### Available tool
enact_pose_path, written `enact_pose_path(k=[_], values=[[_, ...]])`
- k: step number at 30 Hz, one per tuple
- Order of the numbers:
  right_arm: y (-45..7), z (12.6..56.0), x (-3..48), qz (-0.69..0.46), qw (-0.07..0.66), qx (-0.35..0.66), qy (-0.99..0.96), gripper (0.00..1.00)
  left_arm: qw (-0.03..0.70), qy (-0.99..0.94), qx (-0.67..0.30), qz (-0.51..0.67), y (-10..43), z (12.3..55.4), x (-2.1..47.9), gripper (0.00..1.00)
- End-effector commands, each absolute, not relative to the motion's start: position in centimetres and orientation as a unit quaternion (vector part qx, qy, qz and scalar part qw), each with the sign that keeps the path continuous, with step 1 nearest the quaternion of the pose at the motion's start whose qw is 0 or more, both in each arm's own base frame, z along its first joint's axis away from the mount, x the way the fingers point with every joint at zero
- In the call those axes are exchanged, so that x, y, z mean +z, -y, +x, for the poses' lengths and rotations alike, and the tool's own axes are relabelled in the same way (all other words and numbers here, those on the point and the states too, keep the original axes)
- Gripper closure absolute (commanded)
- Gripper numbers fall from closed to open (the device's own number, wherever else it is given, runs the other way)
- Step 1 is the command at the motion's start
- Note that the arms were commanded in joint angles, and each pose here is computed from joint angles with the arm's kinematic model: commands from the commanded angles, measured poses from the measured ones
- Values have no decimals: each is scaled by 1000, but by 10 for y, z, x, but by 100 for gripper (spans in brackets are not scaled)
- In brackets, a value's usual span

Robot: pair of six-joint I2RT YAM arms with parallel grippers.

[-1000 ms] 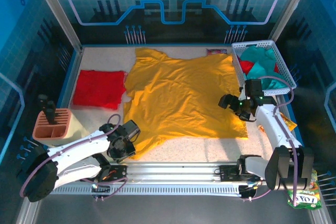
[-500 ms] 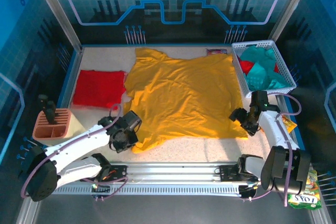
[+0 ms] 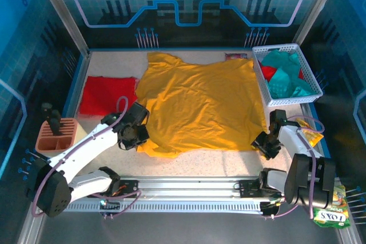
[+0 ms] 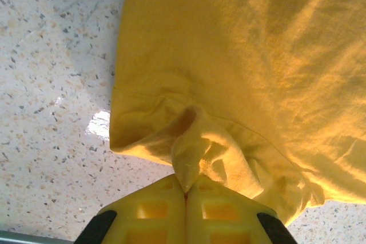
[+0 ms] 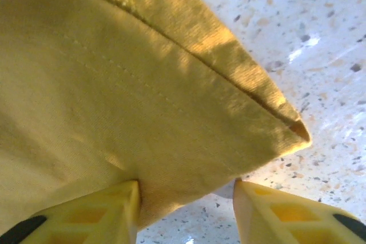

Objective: Fold and stack the t-shirts

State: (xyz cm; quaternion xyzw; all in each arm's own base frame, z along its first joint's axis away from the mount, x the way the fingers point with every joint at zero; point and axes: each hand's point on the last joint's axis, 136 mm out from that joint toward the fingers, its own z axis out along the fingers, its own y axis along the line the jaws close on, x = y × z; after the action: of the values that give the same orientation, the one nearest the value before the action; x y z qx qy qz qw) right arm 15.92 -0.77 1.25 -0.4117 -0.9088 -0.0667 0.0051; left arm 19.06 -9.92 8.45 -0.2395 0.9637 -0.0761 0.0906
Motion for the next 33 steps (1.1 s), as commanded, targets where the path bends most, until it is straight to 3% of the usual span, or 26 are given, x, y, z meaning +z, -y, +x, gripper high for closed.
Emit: enact_pose_path(k=[1, 11, 20, 26, 30, 33], values=[[7, 170, 7, -414, -8, -82, 907, 62, 102, -967, -71, -221, 96, 198, 95, 100], [7, 203, 20, -379, -44, -104, 918, 99, 112, -967, -71, -217, 86, 203, 102, 100], [-23, 246, 43, -328, -74, -179, 925, 100, 134, -967, -46, -214, 63, 211, 120, 100], [-29, 267, 50, -279, -56, -169, 944, 84, 133, -966, -53, -217, 62, 211, 119, 100], [-21, 271, 61, -265, -80, -151, 949, 45, 128, -966, -53, -219, 61, 208, 114, 100], [-14, 269, 68, -267, -97, -145, 948, 23, 125, -966, -55, -220, 61, 207, 110, 100]])
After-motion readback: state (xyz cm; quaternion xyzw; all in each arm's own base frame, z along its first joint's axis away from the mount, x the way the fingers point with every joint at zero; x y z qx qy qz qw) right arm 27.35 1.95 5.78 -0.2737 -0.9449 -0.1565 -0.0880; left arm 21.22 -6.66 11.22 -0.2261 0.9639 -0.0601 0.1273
